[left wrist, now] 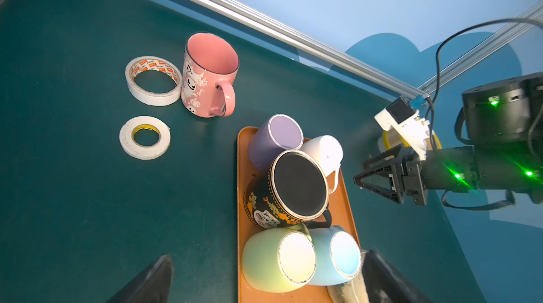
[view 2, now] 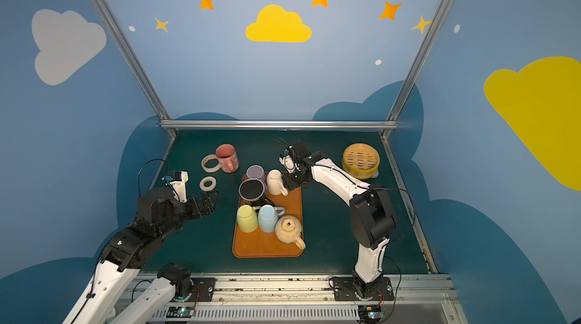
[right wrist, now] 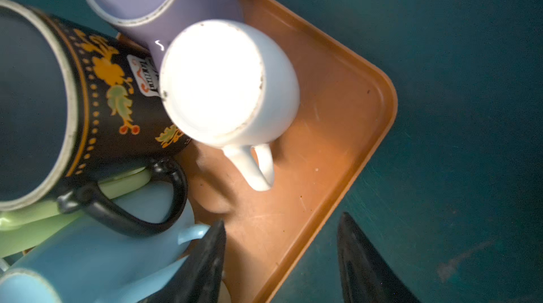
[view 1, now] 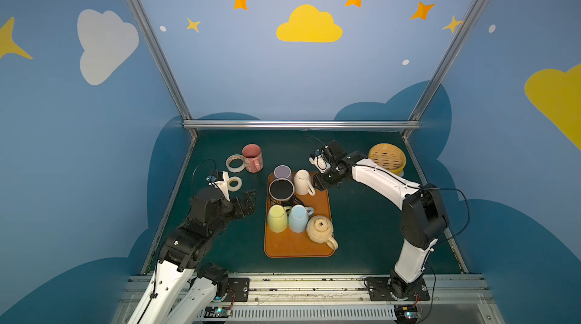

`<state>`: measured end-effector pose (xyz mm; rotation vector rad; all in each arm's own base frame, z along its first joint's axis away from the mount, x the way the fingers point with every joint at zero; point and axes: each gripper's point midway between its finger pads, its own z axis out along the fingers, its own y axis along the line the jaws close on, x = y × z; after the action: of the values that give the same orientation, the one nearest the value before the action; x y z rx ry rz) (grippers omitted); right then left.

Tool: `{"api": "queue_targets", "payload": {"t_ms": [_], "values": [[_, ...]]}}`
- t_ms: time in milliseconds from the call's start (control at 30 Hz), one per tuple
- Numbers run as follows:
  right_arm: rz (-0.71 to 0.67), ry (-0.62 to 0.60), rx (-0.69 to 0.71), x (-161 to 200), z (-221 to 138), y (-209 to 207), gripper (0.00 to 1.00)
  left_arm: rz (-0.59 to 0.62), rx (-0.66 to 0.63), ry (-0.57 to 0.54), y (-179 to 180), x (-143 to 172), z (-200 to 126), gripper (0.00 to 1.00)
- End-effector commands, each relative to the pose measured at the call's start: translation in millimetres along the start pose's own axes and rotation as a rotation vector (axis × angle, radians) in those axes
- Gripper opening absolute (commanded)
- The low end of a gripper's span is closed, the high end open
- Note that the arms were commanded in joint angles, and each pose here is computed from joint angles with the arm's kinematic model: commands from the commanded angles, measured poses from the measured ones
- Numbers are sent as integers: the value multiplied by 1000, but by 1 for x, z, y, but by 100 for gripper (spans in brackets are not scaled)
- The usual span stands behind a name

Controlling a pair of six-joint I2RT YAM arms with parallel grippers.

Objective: Turn the mug right side up
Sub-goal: Rotate the mug on the tray, then pick up the mug from the tray.

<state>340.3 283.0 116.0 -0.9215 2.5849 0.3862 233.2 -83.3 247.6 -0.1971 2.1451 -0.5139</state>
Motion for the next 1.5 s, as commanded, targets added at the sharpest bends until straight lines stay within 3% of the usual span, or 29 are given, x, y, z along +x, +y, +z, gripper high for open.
{"api": "queue_targets", "payload": {"t_ms": [0, 267, 767, 1167, 1333, 1467], "values": [[-41, 31, 14, 3, 2, 7, 57, 31, -16, -4, -1, -6, -4, 100], [-49, 72, 47, -9, 28, 11, 56, 29, -11, 13, 0, -2, -5, 100], [-26, 148, 72, -11, 56, 3, 40, 27, -11, 34, 2, 5, 0, 100], [-29, 153, 65, -10, 61, 4, 19, 18, -11, 39, 2, 8, 2, 100], [-28, 149, 64, -10, 59, 5, 0, 14, -9, 37, 2, 7, 0, 100], [-28, 130, 62, -13, 54, 6, 0, 9, -2, 34, 1, 7, -1, 100]]}}
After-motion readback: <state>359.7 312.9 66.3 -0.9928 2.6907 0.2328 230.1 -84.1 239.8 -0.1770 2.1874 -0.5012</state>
